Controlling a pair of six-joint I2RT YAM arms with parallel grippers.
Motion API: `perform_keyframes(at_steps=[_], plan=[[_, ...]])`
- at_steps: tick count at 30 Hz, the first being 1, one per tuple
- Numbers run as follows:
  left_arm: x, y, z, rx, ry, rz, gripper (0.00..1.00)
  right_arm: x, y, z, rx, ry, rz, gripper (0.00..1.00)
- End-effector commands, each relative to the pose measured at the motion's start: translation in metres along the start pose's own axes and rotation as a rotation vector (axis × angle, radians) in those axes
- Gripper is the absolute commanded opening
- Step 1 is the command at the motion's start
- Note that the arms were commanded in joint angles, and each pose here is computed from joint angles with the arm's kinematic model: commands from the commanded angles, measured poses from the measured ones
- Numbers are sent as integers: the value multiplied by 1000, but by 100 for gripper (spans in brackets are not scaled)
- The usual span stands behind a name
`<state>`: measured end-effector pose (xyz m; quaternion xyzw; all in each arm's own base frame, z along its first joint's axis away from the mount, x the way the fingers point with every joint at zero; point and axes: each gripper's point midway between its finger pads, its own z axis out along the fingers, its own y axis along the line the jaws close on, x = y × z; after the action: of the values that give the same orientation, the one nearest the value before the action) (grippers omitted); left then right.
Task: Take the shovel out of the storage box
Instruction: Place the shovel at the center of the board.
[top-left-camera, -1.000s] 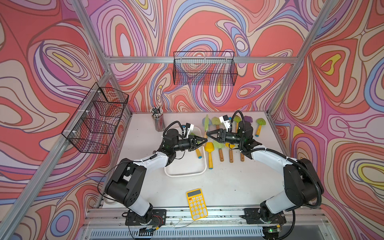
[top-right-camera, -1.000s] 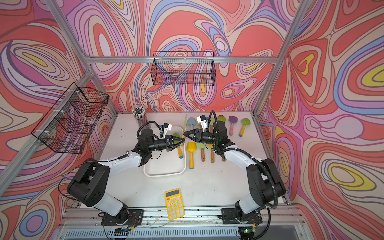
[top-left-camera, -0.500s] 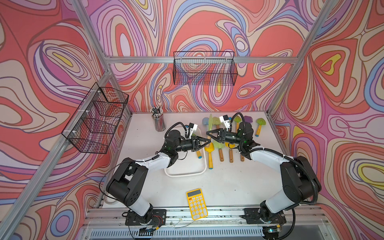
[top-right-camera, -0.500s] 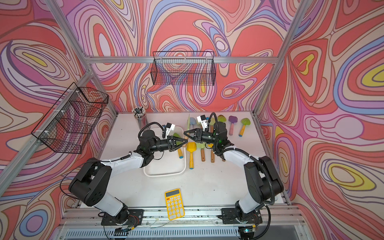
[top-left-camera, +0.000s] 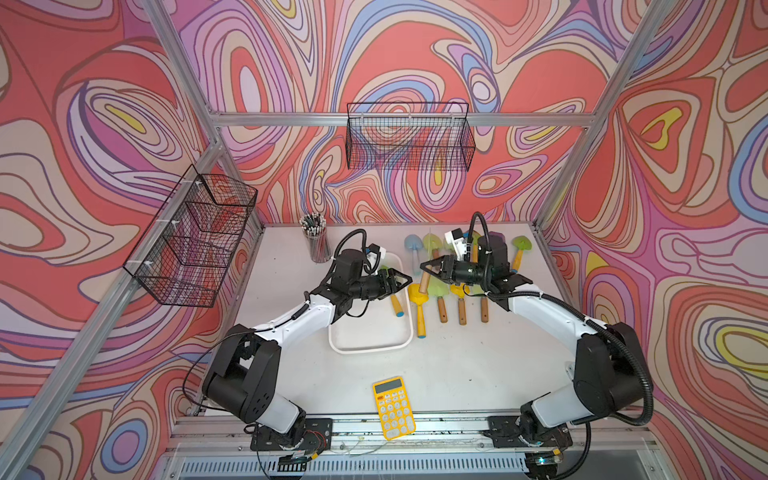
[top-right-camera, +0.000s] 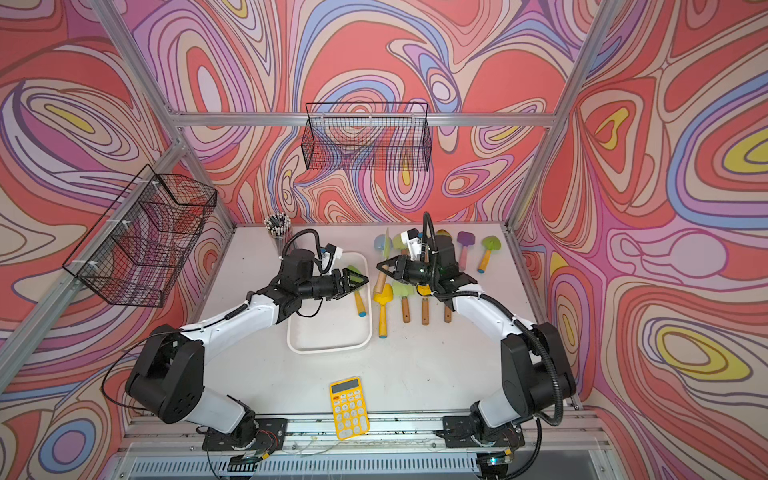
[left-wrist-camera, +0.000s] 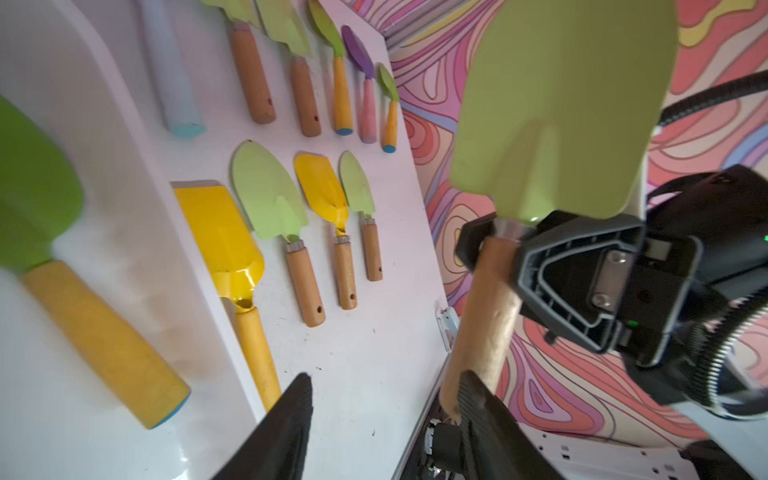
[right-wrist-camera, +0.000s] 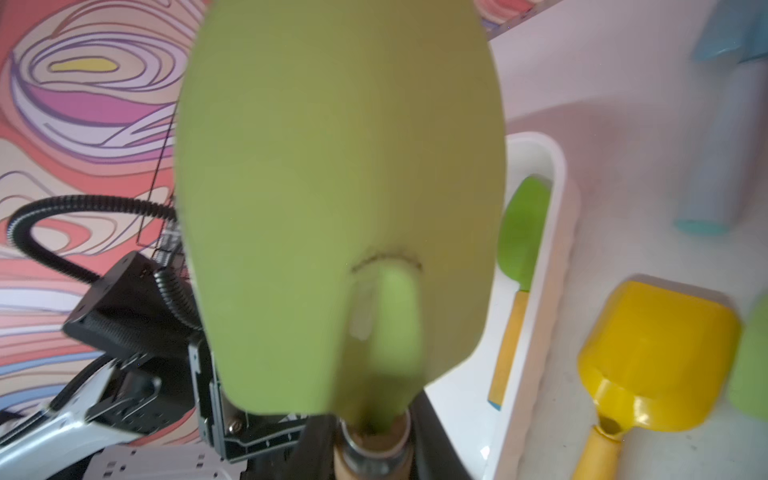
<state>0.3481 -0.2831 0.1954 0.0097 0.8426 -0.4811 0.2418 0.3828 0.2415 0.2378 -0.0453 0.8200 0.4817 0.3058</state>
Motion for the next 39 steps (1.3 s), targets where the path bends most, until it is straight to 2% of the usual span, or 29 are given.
perform_keyframes(at_steps=[1,7,9,21,32,39], plan=[[14,63,-7,-316,45,33,57,7,-49,-22,339,34,-67,19],[7,92,-2,-459,37,41,57,10,-109,-53,716,61,-84,19],[12,102,0,-506,74,38,57,12,-129,-65,840,75,-84,18],[33,126,32,-573,188,62,57,17,-189,-150,1387,81,-152,19],[44,140,48,-647,262,124,58,37,-231,-173,1448,91,-37,19],[46,152,38,-737,292,178,58,44,-268,-167,1438,130,46,18]])
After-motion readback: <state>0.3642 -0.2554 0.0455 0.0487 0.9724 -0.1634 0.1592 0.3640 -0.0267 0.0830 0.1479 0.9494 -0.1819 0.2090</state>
